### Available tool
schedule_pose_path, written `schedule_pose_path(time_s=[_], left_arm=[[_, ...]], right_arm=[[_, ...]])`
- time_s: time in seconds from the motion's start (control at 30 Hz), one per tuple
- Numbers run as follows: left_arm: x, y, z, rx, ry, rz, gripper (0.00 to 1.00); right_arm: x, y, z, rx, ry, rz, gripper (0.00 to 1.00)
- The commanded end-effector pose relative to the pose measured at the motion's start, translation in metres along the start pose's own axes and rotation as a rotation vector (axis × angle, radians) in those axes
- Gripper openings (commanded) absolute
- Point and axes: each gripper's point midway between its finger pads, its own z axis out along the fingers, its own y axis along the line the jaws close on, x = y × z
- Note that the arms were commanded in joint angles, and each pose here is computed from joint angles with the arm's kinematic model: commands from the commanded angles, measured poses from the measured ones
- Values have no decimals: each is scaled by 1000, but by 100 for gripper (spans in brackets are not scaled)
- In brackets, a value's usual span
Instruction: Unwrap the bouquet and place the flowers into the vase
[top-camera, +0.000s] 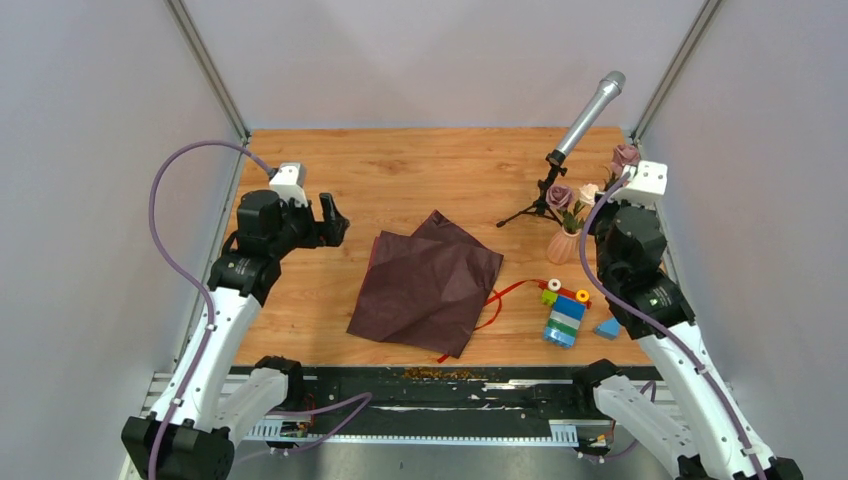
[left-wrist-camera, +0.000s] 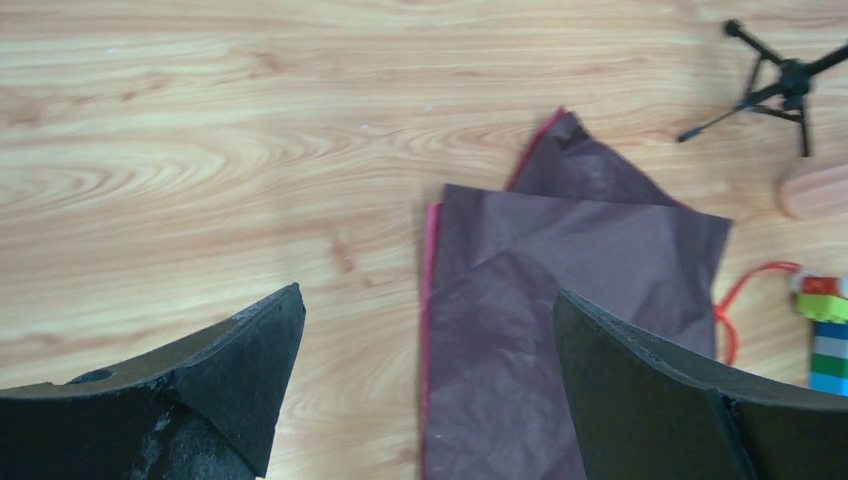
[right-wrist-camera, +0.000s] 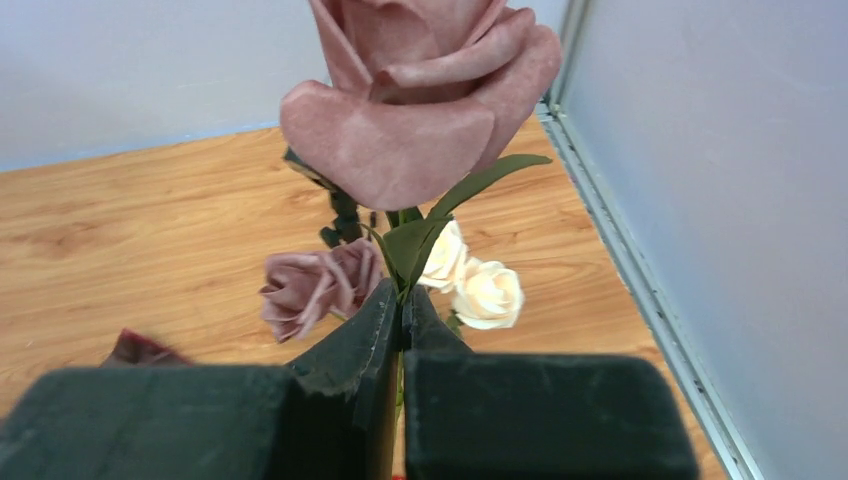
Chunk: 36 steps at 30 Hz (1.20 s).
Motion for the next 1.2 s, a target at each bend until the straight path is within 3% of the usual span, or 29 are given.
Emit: schedule_pose_path(time_s=[0.0,0.3,1.17], left_arm=[[-15,27,-11,-137,-30,100,100],[-16,52,-8,-249,-67,143,100],[-15,59,-11,-280,-75,168,100]], right_arm=[[-4,-18,4,55,-65,-6,0],[-8,-9,25,37,-216,-9,0],[36,-14,58,49,-220,29,0]])
